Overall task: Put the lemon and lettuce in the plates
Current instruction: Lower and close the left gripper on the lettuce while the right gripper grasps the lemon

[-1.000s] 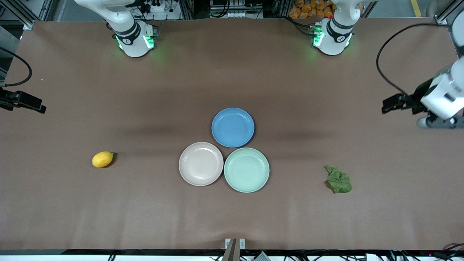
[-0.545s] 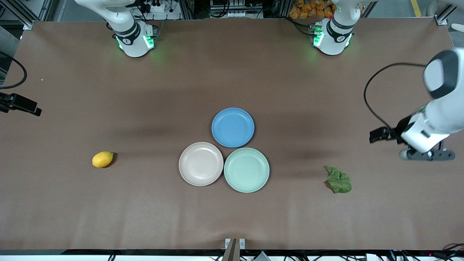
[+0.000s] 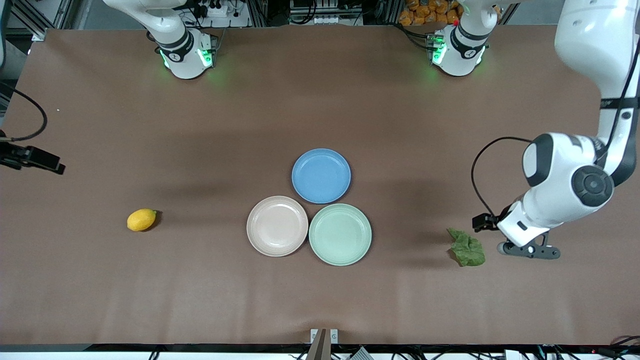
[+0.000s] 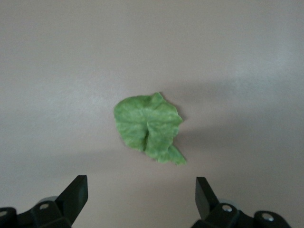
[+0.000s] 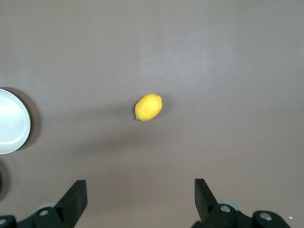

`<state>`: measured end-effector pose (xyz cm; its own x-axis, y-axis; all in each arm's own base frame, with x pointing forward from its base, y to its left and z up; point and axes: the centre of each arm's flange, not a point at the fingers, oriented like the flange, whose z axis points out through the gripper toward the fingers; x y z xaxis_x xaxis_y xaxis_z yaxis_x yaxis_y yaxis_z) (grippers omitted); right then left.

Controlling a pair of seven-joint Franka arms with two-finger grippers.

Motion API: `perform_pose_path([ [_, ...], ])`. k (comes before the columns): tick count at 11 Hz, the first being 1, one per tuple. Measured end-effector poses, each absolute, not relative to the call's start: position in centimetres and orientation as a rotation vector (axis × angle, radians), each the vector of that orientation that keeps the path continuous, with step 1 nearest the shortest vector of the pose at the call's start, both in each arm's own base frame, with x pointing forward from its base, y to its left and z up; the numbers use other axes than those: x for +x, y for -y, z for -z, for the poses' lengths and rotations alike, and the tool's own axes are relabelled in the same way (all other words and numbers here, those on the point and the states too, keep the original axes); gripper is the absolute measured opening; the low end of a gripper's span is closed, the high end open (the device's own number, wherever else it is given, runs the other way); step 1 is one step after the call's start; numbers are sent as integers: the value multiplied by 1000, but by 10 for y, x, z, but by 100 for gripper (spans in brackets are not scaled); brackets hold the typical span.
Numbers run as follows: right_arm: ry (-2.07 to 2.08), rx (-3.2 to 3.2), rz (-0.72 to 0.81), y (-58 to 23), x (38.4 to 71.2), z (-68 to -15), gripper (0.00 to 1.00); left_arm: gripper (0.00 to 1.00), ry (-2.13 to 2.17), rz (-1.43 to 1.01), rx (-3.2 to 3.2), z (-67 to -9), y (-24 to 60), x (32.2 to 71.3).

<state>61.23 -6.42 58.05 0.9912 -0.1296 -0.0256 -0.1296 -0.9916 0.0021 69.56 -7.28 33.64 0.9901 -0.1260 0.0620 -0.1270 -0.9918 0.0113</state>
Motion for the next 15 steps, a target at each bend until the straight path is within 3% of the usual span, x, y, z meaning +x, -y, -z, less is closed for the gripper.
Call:
perform_pose_path([
  [7, 230, 3157, 99, 67, 630, -498, 100, 100, 182, -204, 3070, -234, 75, 714],
  [11, 235, 3144, 91, 68, 649, -439, 100, 100, 177, -248, 3060, -209, 74, 717],
  [15, 240, 3140, 47, 68, 649, -395, 100, 100, 198, -247, 3068, -194, 74, 719],
])
